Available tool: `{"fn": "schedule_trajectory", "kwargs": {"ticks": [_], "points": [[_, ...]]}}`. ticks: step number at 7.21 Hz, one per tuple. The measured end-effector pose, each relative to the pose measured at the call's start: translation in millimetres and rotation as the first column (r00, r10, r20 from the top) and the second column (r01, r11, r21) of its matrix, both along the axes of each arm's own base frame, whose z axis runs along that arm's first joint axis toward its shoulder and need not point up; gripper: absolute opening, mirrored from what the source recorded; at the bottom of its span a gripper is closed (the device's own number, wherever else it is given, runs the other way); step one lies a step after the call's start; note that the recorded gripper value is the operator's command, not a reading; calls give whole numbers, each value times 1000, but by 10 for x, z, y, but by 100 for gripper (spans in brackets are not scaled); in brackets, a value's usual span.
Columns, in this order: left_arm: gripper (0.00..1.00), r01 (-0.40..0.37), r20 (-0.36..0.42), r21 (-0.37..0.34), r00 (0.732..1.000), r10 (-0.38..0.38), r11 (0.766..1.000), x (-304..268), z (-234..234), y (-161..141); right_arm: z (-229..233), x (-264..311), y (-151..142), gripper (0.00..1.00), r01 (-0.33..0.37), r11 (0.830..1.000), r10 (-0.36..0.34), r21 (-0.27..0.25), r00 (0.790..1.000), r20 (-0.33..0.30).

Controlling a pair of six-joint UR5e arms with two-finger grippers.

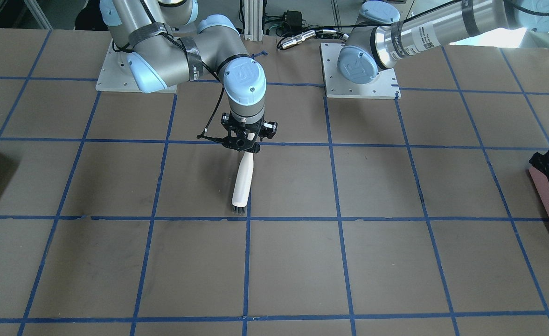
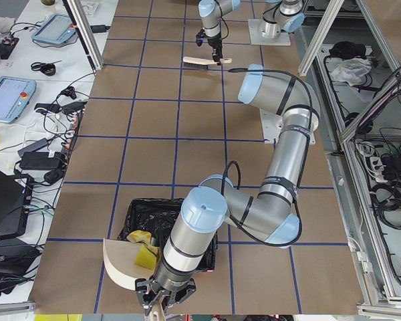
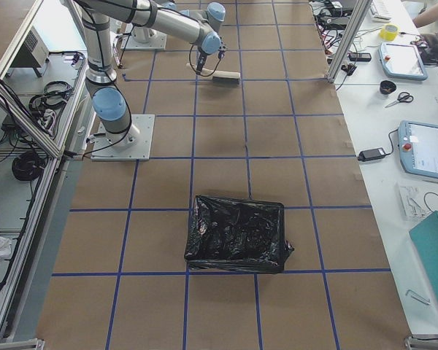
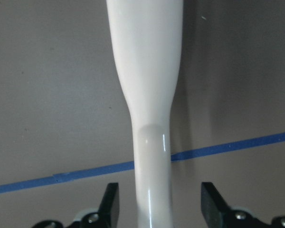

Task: Sweep and dump trash in nearest bin
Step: 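Tip the dustpan over the black bin with the left gripper while right lowers brush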

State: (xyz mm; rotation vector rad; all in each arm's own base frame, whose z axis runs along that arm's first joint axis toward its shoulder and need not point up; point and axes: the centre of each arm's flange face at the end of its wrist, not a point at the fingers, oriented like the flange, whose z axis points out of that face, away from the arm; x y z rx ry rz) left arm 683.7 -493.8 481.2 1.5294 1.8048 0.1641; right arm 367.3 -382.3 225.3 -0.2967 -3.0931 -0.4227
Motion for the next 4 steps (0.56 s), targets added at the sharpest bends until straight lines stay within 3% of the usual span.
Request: {"fn": "schedule_trajectory", "kwargs": {"ticks": [2, 4], "points": [[0, -37, 122, 40, 992, 32, 999, -389, -9, -127, 259, 35, -159, 76, -10, 997, 11, -78, 1000, 11], [0, -36, 267, 45, 963, 23, 998, -805, -138, -148, 1003, 143, -411, 75, -13, 987, 19, -157, 999, 37]]}}
